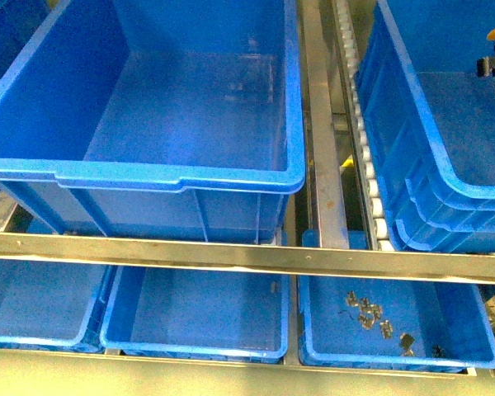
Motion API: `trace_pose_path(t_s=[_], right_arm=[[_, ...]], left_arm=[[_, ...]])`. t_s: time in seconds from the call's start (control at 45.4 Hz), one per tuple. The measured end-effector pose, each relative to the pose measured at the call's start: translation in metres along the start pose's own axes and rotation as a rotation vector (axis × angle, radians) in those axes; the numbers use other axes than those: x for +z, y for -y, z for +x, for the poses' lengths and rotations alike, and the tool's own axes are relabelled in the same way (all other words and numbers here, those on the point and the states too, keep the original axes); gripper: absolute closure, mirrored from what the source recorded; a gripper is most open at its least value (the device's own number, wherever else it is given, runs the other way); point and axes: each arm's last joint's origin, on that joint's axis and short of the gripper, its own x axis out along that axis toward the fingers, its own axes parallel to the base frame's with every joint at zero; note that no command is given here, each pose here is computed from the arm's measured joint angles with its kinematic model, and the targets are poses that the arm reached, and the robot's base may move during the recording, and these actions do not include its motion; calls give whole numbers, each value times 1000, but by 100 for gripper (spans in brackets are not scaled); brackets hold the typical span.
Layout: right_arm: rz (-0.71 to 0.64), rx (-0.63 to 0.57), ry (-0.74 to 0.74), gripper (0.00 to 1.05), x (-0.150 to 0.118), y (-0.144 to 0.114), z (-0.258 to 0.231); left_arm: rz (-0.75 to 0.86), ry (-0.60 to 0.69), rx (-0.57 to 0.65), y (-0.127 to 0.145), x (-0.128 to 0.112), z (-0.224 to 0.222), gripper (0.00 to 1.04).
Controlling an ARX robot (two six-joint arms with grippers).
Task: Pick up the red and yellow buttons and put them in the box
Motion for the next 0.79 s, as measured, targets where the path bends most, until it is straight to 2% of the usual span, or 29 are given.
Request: trace_pose_path(t_s=[0.242, 0.463, 0.793], right_arm=[[187, -77, -67, 79, 22, 7, 83], [205, -141, -62, 79, 40, 11, 124], [198, -185, -47, 79, 58, 16, 151]], left_arm=[[0, 0, 0, 0, 0, 0, 8], [0, 0, 0, 0, 0, 0, 8], [0, 0, 0, 0, 0, 0, 8]])
